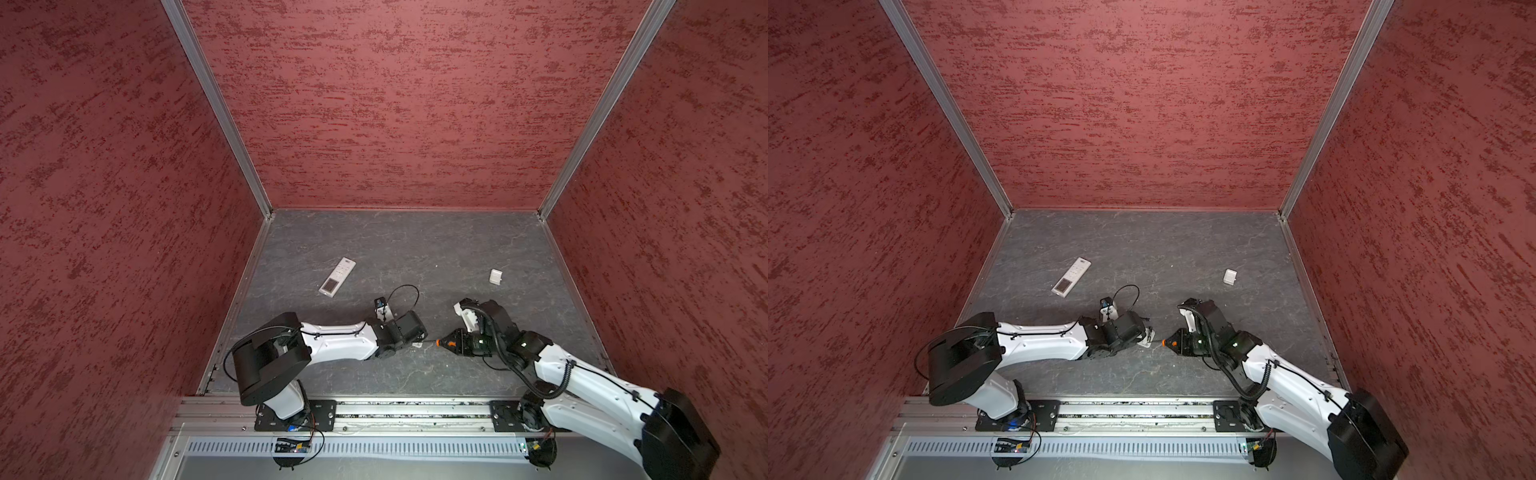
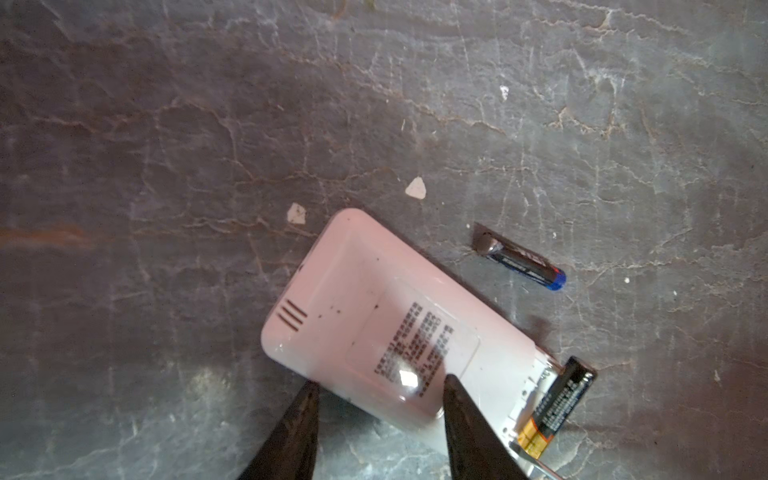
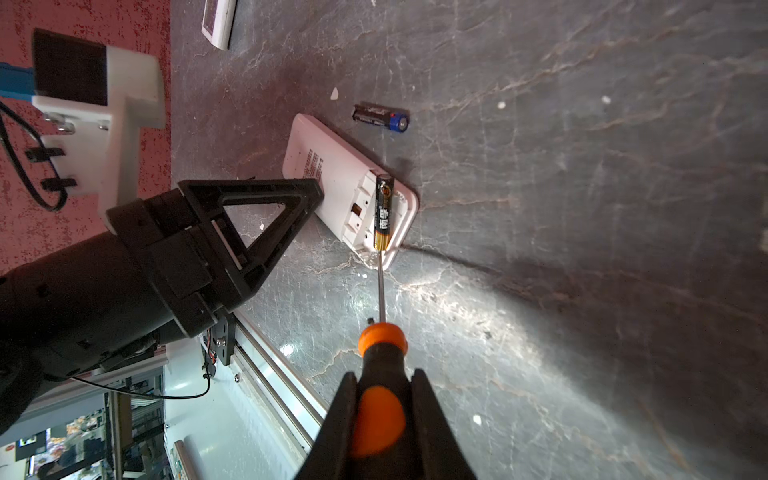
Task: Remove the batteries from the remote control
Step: 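Flick the gold battery out with the screwdriver while the left gripper releases the remote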
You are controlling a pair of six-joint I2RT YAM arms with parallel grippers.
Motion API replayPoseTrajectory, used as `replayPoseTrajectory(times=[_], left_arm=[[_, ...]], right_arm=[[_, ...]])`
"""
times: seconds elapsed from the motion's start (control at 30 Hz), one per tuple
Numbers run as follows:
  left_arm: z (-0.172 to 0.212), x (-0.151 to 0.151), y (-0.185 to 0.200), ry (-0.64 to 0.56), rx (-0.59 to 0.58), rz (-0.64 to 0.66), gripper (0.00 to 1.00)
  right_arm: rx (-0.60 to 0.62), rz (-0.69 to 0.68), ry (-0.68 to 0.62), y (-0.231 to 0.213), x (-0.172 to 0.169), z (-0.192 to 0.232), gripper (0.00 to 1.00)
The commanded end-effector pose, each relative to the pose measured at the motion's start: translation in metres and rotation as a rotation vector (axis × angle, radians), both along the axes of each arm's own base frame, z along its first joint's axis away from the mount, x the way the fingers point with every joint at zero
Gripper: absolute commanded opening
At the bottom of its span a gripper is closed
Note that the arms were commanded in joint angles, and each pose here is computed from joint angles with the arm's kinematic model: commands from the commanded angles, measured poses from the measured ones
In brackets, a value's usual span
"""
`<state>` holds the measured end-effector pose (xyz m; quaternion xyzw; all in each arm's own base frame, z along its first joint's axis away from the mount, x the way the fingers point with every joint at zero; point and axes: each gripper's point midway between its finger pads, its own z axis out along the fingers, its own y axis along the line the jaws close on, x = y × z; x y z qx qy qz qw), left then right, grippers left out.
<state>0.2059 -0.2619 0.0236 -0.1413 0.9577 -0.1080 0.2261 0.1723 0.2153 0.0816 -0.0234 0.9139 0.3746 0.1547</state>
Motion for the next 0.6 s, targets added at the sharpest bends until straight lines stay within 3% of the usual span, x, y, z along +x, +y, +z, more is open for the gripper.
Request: replayPoseTrajectory(times=[0.0, 0.57], left_arm=[[-0.047, -0.05, 0.026, 0.224, 0.139, -0.089, 0.48], [-0.049, -0.052, 0.026, 0.225, 0.141, -0.087, 0.47]], right_arm=[[-0.004, -0.124, -0.143, -0.007, 0.04, 0.026, 0.0], [0.014, -0.146, -0.172, -0.007, 0.049, 0.038, 0.0]])
